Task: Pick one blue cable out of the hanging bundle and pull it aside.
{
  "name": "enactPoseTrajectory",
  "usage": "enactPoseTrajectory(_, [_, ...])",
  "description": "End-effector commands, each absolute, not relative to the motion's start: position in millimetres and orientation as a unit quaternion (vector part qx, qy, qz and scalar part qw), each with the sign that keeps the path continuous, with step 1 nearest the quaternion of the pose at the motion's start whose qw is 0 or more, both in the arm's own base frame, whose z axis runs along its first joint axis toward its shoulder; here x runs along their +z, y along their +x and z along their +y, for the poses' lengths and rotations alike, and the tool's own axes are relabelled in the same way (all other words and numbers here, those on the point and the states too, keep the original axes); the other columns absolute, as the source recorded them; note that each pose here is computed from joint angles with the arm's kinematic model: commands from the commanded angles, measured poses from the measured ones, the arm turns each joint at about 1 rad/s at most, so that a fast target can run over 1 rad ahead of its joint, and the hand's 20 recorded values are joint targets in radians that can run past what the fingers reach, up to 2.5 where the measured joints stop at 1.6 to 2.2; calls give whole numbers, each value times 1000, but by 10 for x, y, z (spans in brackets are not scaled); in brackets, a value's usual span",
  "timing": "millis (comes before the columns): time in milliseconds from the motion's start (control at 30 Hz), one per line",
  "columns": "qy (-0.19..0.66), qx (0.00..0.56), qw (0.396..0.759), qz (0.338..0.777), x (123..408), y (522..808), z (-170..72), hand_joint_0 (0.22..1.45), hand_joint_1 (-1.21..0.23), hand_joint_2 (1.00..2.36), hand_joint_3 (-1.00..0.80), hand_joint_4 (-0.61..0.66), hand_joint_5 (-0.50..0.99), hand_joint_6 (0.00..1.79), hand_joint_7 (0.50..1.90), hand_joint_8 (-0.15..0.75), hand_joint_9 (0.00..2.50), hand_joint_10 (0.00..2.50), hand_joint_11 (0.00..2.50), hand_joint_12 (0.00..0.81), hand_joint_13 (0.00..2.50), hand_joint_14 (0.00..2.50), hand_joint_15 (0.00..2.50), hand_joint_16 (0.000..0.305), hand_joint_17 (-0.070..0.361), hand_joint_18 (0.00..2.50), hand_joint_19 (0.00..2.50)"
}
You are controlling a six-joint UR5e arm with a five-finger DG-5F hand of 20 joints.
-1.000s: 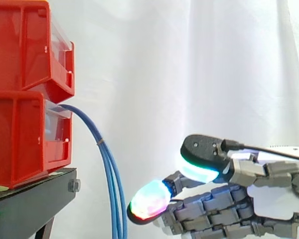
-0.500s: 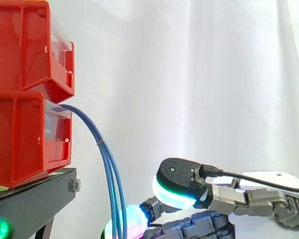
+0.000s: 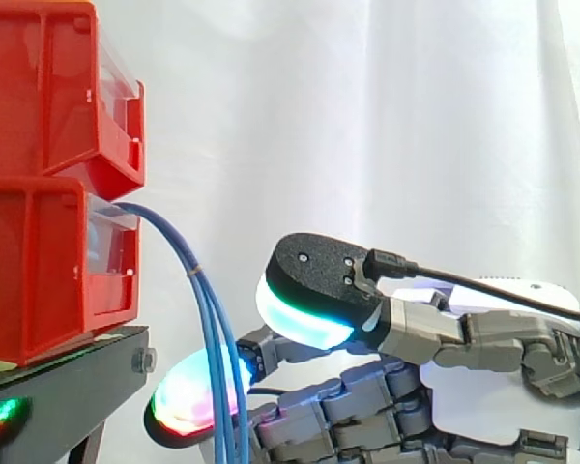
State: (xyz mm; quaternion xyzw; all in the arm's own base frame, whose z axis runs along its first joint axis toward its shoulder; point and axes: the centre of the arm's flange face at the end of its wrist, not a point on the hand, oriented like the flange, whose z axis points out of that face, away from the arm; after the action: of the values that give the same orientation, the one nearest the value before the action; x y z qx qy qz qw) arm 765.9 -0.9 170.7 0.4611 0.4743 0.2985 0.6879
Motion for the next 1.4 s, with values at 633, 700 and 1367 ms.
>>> enactPoseTrajectory(633, [477,324,672,465,1889,7747,37,537,-586,1002,-467,153,-74,501,1229,224,718,7,211,322,432,6,159,44,99,381,322])
enactPoseTrajectory(700, [479,328,667,467,1938,7763,26,537,-587,1002,-466,160,-74,501,1234,223,719,8,212,322,431,7,166,44,98,381,321])
enactPoseTrajectory(1367, [540,356,610,458,2295,7837,12,563,-632,1009,-388,77,-92,606,1156,224,729,8,238,321,446,7,172,43,96,391,333])
